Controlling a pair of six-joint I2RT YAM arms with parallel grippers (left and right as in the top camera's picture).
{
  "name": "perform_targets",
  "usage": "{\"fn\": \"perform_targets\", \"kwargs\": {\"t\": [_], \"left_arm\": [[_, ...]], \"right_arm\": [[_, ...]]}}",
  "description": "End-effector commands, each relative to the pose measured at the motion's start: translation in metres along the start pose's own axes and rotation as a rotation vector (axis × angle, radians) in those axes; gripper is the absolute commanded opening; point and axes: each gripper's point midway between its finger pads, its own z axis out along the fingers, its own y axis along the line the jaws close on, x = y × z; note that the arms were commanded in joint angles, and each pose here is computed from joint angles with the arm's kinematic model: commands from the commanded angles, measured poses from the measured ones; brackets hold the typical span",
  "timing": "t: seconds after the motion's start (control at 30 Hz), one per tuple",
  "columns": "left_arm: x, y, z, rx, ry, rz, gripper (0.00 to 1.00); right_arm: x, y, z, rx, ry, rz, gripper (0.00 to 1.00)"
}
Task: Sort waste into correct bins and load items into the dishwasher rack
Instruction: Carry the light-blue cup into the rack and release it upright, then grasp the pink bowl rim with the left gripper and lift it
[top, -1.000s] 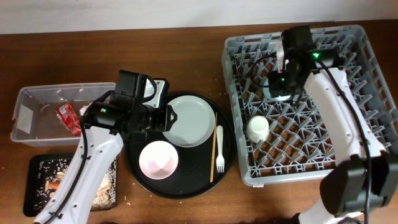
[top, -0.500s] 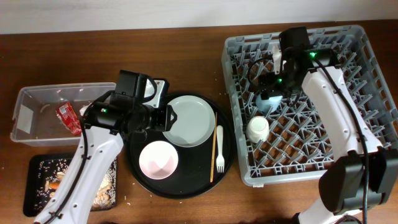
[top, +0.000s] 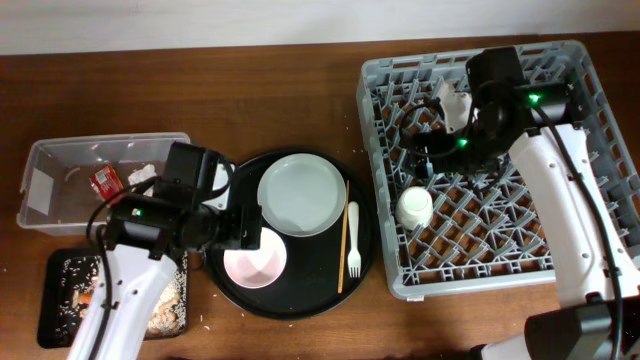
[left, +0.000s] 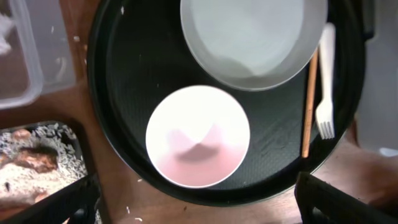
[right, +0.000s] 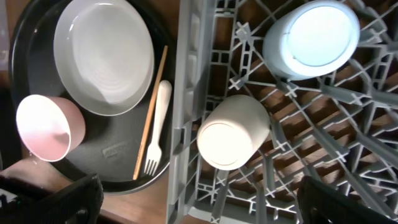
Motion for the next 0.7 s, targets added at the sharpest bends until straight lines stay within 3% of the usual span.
{"fn": "perform_targets", "kwargs": {"t": [0.0, 0.2, 0.57, 0.67], "left_arm": [[0.028, 0.011, 0.024, -0.034, 0.092, -0.014, 0.71], [0.057, 0.031, 0.080, -0.107, 0.115, -0.197, 0.65], [0.069, 0.036, 0.120, -0.097, 0.066, -0.241, 0.55], [0.069, 0.036, 0.120, -0.096, 0.065, -0.243, 0.47]], "right_arm": [[-0.002, 0.008, -0.004, -0.026, -0.011, -0.007, 0.99], [-0.002, 0.008, -0.004, -0.026, -0.011, -0.007, 0.99], [-0.002, 0.008, -0.004, -0.026, -0.011, -0.007, 0.99], [-0.002, 0.008, -0.004, -0.026, -0.011, -0.007, 0.99]]}}
